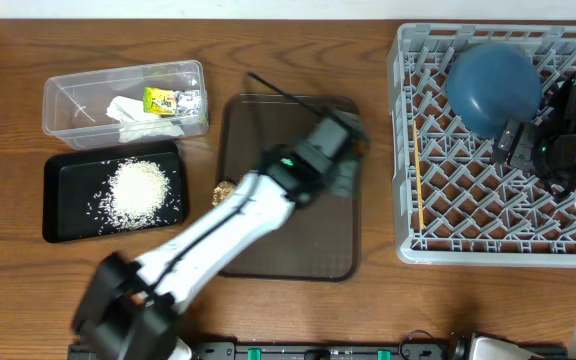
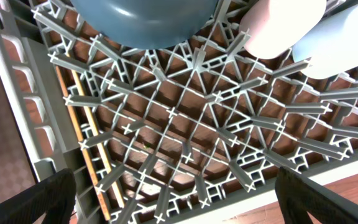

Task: Sort waste into correct bins and load items into the dishwasher rack
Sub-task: 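Reach the left gripper to the carrot and grasp it, then carry the carrot to the black tray and release it on the rice, then reach the left gripper to the mushroom and grasp it, then carry the mushroom to the black tray and release it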

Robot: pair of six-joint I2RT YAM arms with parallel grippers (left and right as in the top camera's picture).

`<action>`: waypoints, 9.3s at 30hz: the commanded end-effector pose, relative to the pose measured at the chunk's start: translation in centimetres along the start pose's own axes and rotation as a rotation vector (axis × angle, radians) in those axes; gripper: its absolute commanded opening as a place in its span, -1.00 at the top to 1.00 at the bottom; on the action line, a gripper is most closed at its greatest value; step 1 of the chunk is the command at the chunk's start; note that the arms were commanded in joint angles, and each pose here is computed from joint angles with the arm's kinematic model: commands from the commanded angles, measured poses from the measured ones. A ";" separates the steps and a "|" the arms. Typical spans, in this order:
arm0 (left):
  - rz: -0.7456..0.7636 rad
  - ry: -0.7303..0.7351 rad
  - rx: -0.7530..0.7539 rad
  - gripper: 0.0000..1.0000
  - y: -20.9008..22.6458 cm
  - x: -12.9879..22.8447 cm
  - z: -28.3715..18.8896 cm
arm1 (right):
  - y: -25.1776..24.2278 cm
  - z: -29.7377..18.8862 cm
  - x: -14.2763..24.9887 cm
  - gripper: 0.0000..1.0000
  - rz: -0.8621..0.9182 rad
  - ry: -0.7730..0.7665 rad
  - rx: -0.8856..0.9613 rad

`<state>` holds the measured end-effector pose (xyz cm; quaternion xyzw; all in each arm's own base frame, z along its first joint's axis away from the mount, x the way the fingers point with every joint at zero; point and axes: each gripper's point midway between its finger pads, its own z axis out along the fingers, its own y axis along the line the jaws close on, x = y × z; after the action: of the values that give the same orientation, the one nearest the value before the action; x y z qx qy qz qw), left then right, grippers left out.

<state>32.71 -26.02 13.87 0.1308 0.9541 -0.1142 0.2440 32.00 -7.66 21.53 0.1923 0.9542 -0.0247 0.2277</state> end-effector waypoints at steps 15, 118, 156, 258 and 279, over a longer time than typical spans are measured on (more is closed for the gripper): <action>-0.263 0.350 -0.309 0.22 17.6 9.3 1.1 | -0.3 0.2 -0.2 -0.91 -0.007 0.000 0.012; -0.883 0.063 -0.614 -0.02 34.6 12.0 -4.1 | -0.3 0.2 -0.3 -0.92 -0.008 -0.004 0.012; -0.480 0.305 -0.250 0.12 20.7 11.7 4.7 | -0.3 0.2 -0.3 -0.92 -0.008 -0.003 0.012; -0.825 0.029 -0.625 0.72 36.0 11.5 -5.4 | -0.3 0.2 -0.2 -0.93 -0.008 0.000 0.012; -0.877 0.077 -0.647 0.10 37.5 13.4 -4.9 | -0.2 0.2 -0.2 -0.97 -0.008 -0.002 0.009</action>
<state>30.33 12.85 3.86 -0.3512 0.9207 0.0965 0.1405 32.09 -7.67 21.56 0.1922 0.9538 -0.0245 0.2296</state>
